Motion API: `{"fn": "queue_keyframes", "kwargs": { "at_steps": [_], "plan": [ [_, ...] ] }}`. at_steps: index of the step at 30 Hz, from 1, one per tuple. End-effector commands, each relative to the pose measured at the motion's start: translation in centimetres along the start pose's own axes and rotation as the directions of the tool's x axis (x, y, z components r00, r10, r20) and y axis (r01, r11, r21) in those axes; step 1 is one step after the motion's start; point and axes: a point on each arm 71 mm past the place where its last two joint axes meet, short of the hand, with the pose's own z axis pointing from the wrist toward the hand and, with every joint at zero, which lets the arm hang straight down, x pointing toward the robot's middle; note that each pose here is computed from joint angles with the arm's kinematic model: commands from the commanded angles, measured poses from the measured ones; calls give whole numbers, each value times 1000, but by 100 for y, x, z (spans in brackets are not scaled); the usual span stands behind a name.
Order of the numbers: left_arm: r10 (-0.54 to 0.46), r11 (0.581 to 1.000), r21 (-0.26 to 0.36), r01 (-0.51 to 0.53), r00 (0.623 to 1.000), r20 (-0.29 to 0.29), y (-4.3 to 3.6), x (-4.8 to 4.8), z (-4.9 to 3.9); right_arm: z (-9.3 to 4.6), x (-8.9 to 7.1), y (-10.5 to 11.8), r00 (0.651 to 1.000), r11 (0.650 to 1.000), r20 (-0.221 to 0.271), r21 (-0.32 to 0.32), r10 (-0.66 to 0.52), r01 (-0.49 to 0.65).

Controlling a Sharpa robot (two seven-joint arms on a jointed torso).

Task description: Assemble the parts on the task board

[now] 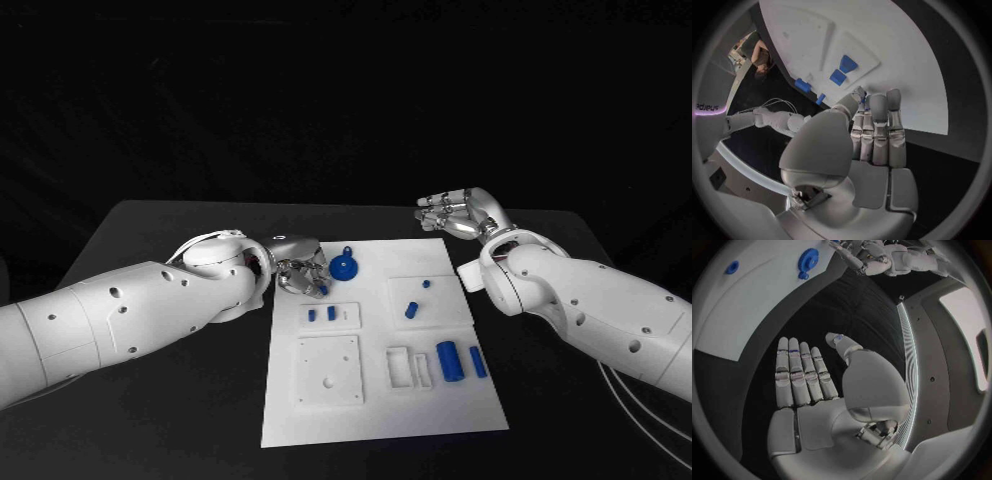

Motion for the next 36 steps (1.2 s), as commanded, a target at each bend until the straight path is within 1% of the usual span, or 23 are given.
{"fn": "queue_keyframes", "kwargs": {
  "at_steps": [1,11,24,36],
  "plan": [
    [-1,1000,7,1,1000,-13,-18,9,11,-1,7,12,1000,1000,-9,-12,1,-1],
    [-2,1000,14,2,1000,-11,-43,15,16,0,6,8,1000,1000,-11,-10,1,-1],
    [-1,1000,12,1,1000,-17,-28,30,9,1,2,4,1000,1000,-8,-9,0,0],
    [0,1000,18,1,1000,-28,-22,80,15,4,3,0,1000,1000,-9,-8,0,0]
  ]
}}
